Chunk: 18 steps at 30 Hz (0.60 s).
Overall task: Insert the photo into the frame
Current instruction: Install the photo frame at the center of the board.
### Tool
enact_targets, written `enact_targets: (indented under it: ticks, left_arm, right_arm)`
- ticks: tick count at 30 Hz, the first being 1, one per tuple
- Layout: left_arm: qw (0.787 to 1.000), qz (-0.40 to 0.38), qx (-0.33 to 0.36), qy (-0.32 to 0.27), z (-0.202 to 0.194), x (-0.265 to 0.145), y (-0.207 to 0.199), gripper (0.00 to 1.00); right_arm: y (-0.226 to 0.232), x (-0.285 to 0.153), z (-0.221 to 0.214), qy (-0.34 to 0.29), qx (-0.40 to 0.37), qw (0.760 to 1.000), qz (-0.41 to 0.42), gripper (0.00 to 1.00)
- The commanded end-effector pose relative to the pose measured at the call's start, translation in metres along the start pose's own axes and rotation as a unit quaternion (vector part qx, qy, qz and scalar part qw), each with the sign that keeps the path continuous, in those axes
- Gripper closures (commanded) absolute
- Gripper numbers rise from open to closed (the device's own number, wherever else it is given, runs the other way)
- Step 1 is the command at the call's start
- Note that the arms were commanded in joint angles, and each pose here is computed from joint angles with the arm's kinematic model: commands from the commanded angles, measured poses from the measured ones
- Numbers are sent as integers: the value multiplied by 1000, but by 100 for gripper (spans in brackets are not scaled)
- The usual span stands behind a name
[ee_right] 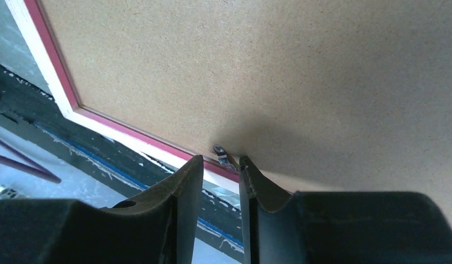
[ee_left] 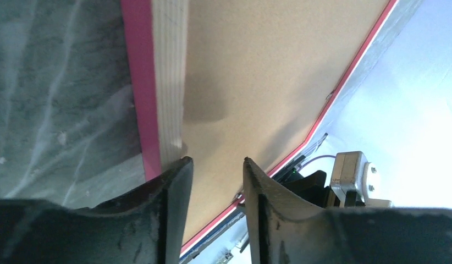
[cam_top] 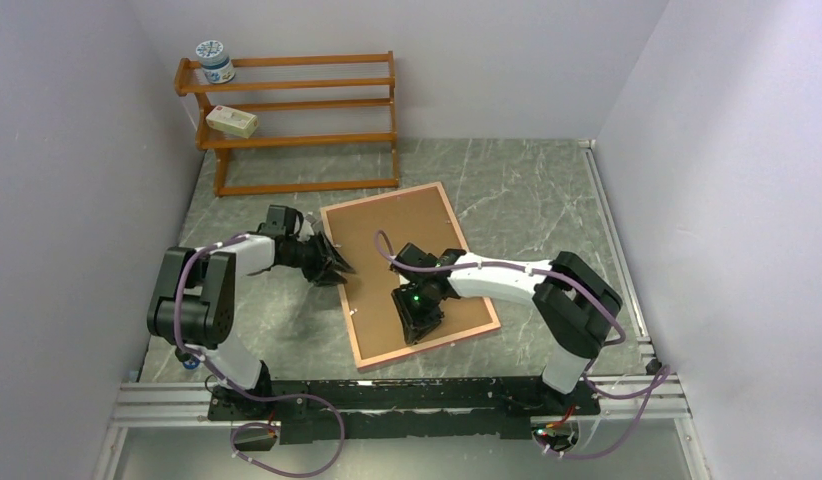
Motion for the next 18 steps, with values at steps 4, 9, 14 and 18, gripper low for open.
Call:
enact_targets:
  ticks: [4,9,14,18]
  left_arm:
    - [997,62,26,-35,-4,-20,15,44]
    - [997,69,27,-26,-15,-26,21,47]
    - [998,64,21,-8,-26,-28,26,55]
    - [998,54,16,11,-33,-27,27,58]
  right_arm:
    - [-10,-10,7,-29,-29,996,-83,67]
    - [-2,-2,1,-14,-41,997,-67,79]
    - [2,4,-4,-1,-47,997,-58,87]
    - [5,10,-9,13,-50,998,-45,90]
Point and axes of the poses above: each gripper's point midway between its finger pads, its own x axis out along the fingers, its own y axis along the line the jaws close on, z = x × y, the point moved 3 cm from there along -x, back along the fingers, and after that the axes turned 11 degrees about -x, right-handed, at the moved point
